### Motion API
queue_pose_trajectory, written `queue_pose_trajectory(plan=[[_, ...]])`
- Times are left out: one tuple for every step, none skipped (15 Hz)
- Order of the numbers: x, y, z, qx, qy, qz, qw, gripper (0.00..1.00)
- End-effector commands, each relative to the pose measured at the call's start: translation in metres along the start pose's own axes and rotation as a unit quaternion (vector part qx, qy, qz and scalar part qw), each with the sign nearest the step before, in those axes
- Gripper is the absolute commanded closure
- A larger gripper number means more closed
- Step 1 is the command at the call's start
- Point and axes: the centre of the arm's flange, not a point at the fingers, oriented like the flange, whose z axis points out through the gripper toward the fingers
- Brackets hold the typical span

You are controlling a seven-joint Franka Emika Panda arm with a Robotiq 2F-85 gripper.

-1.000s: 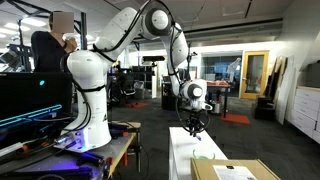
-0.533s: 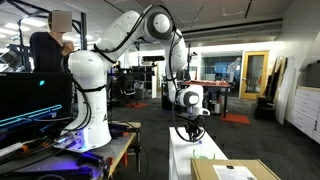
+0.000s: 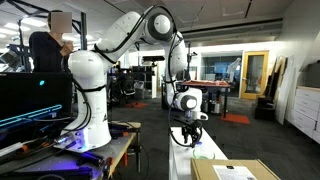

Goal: Put the marker in the mug on the table

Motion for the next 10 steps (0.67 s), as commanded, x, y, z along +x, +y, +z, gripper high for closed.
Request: queue_pose_trajectory(plan=[[-0.0092, 0.0007, -0.0027, 0.010, -0.012, 0.019, 0.9997, 0.07], [-0.0092, 0.0020, -0.0040, 0.013, -0.018, 0.023, 0.9995, 0.02], [-0.0092, 0.0028, -0.0041, 0.015, -0.023, 0.033, 0.9991, 0.00], [-0.0038, 0.0009, 0.0025, 0.007, -0.009, 0.015, 0.9998, 0.13], [-0.0046, 0.0017, 0.0030, 0.008, -0.012, 0.018, 0.9997, 0.07], [-0.0049, 0.0023, 0.0031, 0.009, -0.013, 0.020, 0.9997, 0.00], [-0.0050, 0.0028, 0.0032, 0.009, -0.013, 0.021, 0.9996, 0.00], [-0.0051, 0.0028, 0.0032, 0.009, -0.013, 0.022, 0.9996, 0.00], [-0.0051, 0.0028, 0.0032, 0.009, -0.013, 0.022, 0.9996, 0.00], [-0.0051, 0.0028, 0.0032, 0.010, -0.013, 0.022, 0.9996, 0.00]])
